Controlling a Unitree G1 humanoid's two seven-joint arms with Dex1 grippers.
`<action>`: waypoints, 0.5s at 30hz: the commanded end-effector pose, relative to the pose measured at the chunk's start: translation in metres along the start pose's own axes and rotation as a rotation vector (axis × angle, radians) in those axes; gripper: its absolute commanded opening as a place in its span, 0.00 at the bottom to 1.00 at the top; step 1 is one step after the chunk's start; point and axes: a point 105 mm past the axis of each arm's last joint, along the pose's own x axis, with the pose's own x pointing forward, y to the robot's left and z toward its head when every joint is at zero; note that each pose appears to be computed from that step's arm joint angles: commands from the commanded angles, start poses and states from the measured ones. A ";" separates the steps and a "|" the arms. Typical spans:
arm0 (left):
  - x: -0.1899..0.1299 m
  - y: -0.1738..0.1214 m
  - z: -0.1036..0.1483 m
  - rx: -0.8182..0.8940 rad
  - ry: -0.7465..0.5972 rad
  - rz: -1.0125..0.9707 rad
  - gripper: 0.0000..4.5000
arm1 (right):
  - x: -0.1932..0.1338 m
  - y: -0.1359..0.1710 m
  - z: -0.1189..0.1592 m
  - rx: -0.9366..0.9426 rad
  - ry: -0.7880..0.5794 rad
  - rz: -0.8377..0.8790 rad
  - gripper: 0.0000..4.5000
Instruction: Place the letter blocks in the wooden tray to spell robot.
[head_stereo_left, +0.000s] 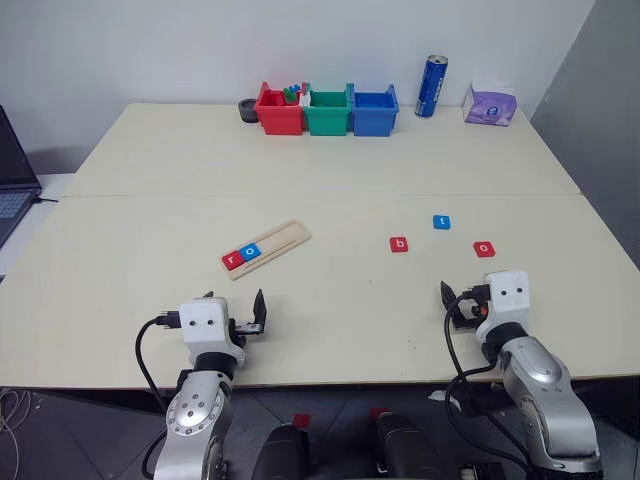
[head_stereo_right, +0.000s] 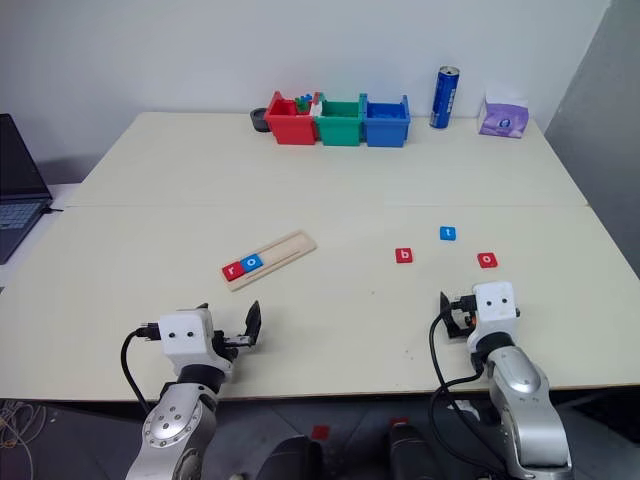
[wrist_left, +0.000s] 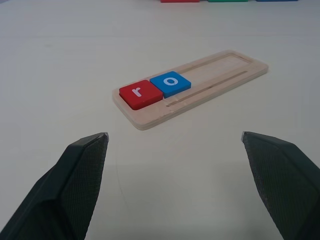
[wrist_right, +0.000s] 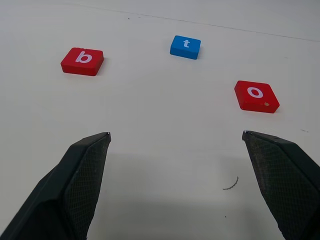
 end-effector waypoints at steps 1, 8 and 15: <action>-0.003 0.004 0.018 0.011 -0.069 0.025 1.00 | -0.002 0.003 0.018 -0.013 -0.076 0.016 1.00; -0.005 0.006 0.019 0.006 -0.076 0.042 1.00 | -0.003 0.004 0.018 -0.011 -0.076 0.019 1.00; -0.006 0.006 0.019 0.000 -0.075 0.046 1.00 | -0.003 0.004 0.018 -0.010 -0.075 0.020 1.00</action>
